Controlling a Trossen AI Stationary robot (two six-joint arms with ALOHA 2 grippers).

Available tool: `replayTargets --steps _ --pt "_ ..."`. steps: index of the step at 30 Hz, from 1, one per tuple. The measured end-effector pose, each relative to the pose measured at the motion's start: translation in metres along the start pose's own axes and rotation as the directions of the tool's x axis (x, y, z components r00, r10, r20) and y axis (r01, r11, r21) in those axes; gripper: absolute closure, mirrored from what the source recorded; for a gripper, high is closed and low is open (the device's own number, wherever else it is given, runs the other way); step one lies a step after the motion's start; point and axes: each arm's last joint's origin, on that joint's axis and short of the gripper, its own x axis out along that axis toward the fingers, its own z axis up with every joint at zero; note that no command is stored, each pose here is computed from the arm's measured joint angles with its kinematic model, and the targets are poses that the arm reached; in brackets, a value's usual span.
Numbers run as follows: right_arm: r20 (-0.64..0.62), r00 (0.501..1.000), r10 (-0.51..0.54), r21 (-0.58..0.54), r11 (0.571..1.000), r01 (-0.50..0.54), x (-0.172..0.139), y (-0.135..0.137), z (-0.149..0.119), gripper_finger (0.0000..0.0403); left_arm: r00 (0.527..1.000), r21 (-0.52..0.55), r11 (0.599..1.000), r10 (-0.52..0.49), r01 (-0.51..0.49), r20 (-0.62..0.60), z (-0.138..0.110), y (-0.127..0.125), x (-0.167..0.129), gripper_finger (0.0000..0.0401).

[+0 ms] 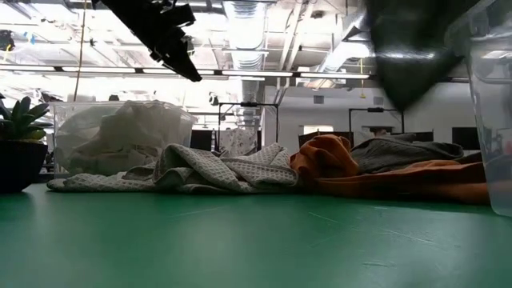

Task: Sort towels by color in basket
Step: Put the dark gray towel into the bottom transparent bin

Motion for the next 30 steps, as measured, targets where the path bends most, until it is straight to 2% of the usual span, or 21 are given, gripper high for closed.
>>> replayTargets --steps 4,10,19,23,26,30 --pt "-0.016 1.000 0.019 0.082 0.996 -0.018 0.011 -0.002 0.022 0.0379 1.000 -0.010 1.000 -0.003 0.002 -0.014 -0.001 0.000 0.000 0.0205" --pt "-0.086 0.980 0.180 0.150 0.975 -0.166 0.014 0.009 0.043 0.0379 0.998 -0.016 1.000 0.006 -0.007 -0.065 -0.007 0.002 0.001 0.0205" --pt "-0.008 0.960 0.280 0.125 0.953 -0.277 0.003 0.025 0.074 0.0378 0.995 -0.043 0.998 0.035 -0.039 -0.097 -0.011 0.011 0.003 0.0205" --pt "0.024 0.966 0.258 0.118 0.959 -0.259 0.007 0.025 0.076 0.0378 0.993 -0.057 0.996 0.056 -0.062 -0.106 -0.012 0.017 0.004 0.0205" --pt "0.037 0.985 0.168 0.108 0.979 -0.171 0.012 0.022 0.075 0.0378 0.991 -0.073 0.994 0.071 -0.080 -0.114 -0.014 0.022 0.005 0.0205" --pt "-0.054 0.993 0.110 0.129 0.986 -0.102 0.017 0.022 0.064 0.0378 0.990 -0.084 0.993 0.075 -0.085 -0.117 -0.015 0.025 0.006 0.0205"
